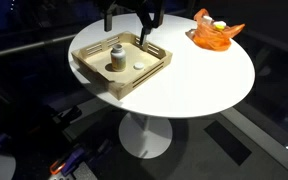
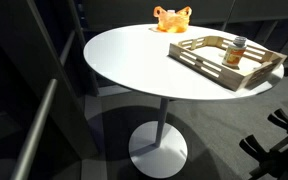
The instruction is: Put the white lid on the white bottle
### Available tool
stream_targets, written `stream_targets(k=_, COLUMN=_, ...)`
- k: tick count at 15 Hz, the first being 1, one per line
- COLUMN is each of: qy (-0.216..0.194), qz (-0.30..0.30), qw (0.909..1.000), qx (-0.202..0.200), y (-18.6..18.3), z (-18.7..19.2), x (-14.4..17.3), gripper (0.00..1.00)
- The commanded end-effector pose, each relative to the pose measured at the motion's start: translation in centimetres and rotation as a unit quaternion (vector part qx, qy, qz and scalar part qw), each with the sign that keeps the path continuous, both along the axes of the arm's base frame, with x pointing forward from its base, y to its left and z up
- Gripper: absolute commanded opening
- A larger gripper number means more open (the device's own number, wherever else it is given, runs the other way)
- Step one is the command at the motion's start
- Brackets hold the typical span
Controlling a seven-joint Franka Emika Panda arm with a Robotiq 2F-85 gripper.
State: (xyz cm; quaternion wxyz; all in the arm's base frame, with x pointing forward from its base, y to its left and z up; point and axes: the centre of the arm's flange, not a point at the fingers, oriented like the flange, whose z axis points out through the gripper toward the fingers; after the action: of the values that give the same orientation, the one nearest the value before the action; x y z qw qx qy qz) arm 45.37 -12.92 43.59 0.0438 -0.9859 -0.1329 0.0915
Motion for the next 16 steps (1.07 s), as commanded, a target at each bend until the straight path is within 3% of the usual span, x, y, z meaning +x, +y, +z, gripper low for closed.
stream_targets(k=1, qy=0.000, qz=0.000, qw=1.0000, qx=0.000, y=0.0, z=0.0, x=0.0, gripper=1.00)
stream_targets(k=6, qy=0.000, qz=-0.002, qw=1.0000, qx=-0.003, y=0.1, z=0.1, x=0.2, gripper=1.00)
stream_targets(k=16, qy=0.008, qz=-0.041, qw=0.9979, qx=-0.049, y=3.7, z=0.0, x=4.7, gripper=1.00)
